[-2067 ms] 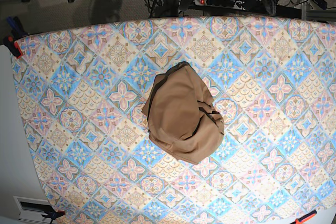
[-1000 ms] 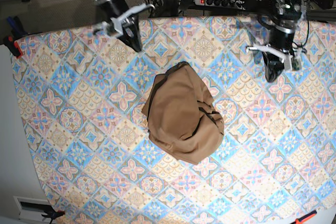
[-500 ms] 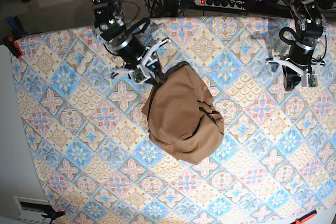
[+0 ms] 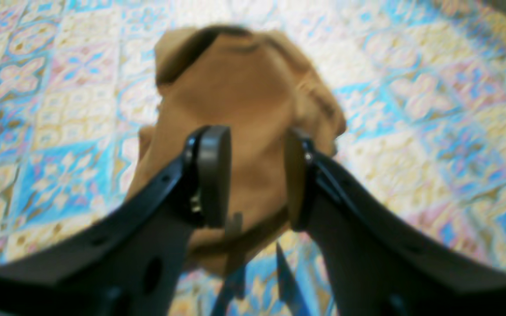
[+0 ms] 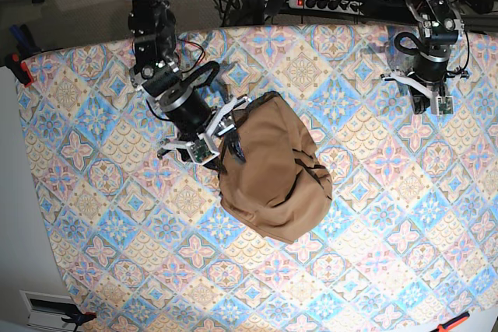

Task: Layout the t-shirt on the table in an organized manner, then fold the t-shirt properly
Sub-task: 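Move the right gripper to the brown t-shirt and grasp its edge, then drag the grasped shirt edge outward with the right gripper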

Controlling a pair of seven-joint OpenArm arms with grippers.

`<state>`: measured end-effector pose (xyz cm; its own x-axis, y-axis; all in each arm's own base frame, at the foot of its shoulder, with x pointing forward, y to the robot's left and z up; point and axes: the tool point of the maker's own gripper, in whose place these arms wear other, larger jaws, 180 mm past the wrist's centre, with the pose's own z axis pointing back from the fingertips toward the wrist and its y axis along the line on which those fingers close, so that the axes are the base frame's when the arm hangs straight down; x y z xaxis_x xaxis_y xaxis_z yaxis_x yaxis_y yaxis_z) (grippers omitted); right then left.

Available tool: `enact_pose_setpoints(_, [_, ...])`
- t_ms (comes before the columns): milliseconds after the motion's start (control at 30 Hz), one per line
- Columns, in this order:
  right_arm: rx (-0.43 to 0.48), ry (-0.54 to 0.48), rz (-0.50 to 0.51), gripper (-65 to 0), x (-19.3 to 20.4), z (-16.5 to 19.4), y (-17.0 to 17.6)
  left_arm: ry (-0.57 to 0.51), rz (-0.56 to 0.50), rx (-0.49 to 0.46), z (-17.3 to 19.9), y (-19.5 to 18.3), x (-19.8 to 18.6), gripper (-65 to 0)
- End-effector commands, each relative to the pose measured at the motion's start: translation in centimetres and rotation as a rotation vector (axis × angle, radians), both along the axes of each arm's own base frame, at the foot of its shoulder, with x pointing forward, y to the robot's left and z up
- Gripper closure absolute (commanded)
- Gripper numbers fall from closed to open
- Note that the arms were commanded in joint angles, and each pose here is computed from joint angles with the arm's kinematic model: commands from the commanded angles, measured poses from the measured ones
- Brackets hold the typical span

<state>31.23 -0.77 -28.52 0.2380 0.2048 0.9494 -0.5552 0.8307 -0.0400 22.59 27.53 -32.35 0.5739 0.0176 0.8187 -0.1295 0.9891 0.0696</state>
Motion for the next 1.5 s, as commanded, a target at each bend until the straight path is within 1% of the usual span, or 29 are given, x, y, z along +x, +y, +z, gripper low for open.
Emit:
enact_pose_setpoints(0, [0.035,-0.062,0.012,-24.1,0.7,2.0,0.5,-0.043,-0.007,0.018,1.2,0.2,0.5,0.0])
enact_pose_setpoints(100, [0.036,-0.056,0.005,-27.0,1.1,1.7,0.4,-0.043,-0.008,0.021,1.2,0.2,0.5,0.0])
enact_pose_setpoints(233, [0.034,-0.012,0.002,-27.5,1.2,0.2,0.3,-0.041,-0.008,0.023,1.2,0.3,0.5,0.0])
enact_pose_setpoints(267, [0.051,0.008,0.005,-27.5,1.1,-0.4,0.5,-0.041,-0.009,0.023,1.2,0.2,0.5,0.0])
enact_pose_setpoints(367, [0.156,0.090,0.008,-27.6,0.8,-2.0,0.8,-0.042,-0.011,0.023,1.3,0.2,0.6,0.0])
enact_pose_setpoints(467, [0.295,0.157,-0.048,-27.6,1.2,-2.9,-0.7,-0.044,-0.013,0.023,1.3,0.2,0.7,0.0])
enact_pose_setpoints(600, [0.449,0.191,-0.103,-27.6,1.6,-2.8,-2.1,-0.064,-0.012,0.026,1.8,0.2,1.3,0.0])
enact_pose_setpoints(667, [0.491,0.201,-0.125,-27.6,1.7,-2.8,-2.9,-0.065,-0.013,0.027,1.8,0.2,1.4,0.0])
enact_pose_setpoints(767, [0.509,0.231,-0.133,-27.5,1.6,-3.7,-3.9,-0.067,-0.014,0.026,1.9,0.2,1.4,0.0])
enact_pose_setpoints(933, [0.559,0.329,-0.124,-27.2,0.8,-6.5,-2.8,-0.068,-0.014,0.026,1.9,0.2,1.5,0.0])
enact_pose_setpoints(1067, [0.589,0.374,-0.126,-27.1,0.4,-7.6,-2.4,-0.068,-0.014,0.026,1.9,0.2,1.5,0.0])
enact_pose_setpoints(1200, [0.608,0.401,-0.070,-27.1,-0.4,-7.5,-0.2,-0.068,-0.014,0.026,1.9,0.2,1.5,0.0])
enact_pose_setpoints(1333, [0.598,0.425,-0.019,-27.1,-1.2,-7.8,1.7,-0.068,-0.014,0.026,1.9,0.2,1.5,0.0])
enact_pose_setpoints(1467, [0.593,0.436,0.012,-27.1,-1.7,-7.8,2.8,-0.068,-0.014,0.026,1.9,0.2,1.5,0.0])
